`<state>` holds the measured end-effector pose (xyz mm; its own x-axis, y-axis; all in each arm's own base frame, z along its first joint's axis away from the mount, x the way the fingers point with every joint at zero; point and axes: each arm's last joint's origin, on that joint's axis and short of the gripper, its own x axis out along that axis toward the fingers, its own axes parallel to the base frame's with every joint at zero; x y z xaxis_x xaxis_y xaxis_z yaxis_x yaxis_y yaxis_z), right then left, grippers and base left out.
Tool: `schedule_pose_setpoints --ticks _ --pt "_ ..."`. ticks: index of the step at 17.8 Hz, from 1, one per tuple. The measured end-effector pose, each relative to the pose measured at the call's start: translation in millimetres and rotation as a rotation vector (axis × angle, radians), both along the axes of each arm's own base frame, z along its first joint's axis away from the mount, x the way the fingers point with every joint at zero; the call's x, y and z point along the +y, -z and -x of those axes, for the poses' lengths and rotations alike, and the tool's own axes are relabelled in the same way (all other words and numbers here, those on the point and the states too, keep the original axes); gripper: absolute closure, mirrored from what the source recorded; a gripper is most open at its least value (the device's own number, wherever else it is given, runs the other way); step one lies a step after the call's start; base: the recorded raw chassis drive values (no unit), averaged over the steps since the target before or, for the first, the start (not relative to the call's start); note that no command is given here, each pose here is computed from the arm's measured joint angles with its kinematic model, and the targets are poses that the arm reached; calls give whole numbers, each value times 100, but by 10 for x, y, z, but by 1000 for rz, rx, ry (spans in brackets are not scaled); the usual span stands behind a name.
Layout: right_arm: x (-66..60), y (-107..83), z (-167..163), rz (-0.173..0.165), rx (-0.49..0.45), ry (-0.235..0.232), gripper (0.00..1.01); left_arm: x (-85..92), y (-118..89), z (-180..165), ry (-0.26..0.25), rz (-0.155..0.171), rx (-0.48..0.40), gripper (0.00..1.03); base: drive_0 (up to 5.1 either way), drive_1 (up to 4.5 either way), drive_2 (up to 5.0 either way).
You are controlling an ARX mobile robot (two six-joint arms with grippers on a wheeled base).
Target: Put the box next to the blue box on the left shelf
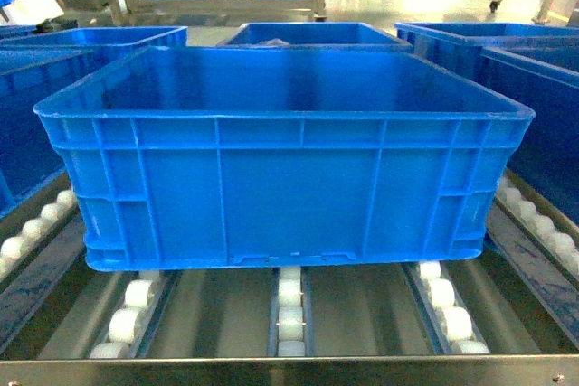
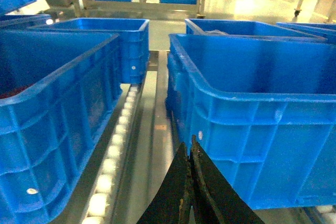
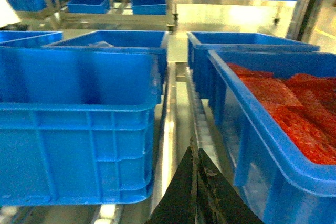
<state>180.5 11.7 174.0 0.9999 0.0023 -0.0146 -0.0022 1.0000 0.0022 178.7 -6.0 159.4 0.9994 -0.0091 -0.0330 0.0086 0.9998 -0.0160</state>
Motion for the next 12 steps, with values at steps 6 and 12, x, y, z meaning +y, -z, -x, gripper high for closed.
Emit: schedule_pose_setpoints --ticks 6,12 --pt "-117 91 326 -1 -10 2 100 60 -40 321 -9 -1 -19 101 0 0 0" --pt "-117 44 523 -1 -23 2 100 60 -109 513 -10 -1 -43 101 0 0 0"
